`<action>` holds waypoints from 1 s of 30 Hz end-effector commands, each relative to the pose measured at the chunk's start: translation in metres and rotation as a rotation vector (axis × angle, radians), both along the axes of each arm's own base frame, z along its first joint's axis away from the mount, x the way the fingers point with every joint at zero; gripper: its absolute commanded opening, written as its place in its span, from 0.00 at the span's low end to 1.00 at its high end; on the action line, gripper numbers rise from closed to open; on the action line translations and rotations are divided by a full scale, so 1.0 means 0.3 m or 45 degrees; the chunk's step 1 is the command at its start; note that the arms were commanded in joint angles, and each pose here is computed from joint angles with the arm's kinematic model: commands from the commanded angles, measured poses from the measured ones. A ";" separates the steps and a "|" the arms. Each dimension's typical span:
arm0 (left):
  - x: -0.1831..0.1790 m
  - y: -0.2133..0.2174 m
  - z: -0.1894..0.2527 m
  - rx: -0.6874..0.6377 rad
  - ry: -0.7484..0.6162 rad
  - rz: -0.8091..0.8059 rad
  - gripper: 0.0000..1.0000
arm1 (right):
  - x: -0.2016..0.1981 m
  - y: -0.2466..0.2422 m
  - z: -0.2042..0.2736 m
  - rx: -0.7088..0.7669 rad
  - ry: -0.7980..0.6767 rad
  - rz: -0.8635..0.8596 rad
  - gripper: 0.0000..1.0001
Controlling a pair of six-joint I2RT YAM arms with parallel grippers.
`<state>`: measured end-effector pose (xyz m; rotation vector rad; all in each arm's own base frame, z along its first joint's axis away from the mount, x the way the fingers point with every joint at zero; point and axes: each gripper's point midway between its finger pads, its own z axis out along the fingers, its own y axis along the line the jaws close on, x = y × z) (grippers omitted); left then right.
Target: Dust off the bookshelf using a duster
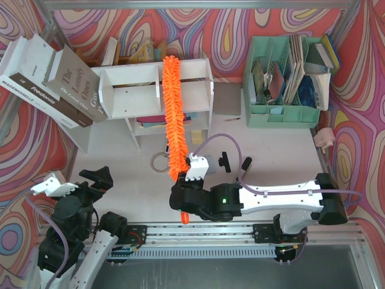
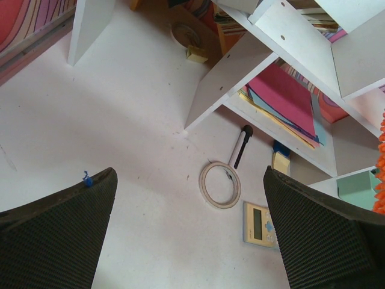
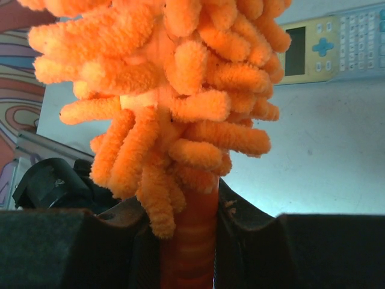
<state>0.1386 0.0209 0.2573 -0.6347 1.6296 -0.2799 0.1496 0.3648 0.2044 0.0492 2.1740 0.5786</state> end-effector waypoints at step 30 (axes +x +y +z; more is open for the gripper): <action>0.003 -0.002 -0.006 -0.002 -0.005 -0.002 0.98 | -0.087 0.077 -0.064 0.030 0.208 0.132 0.00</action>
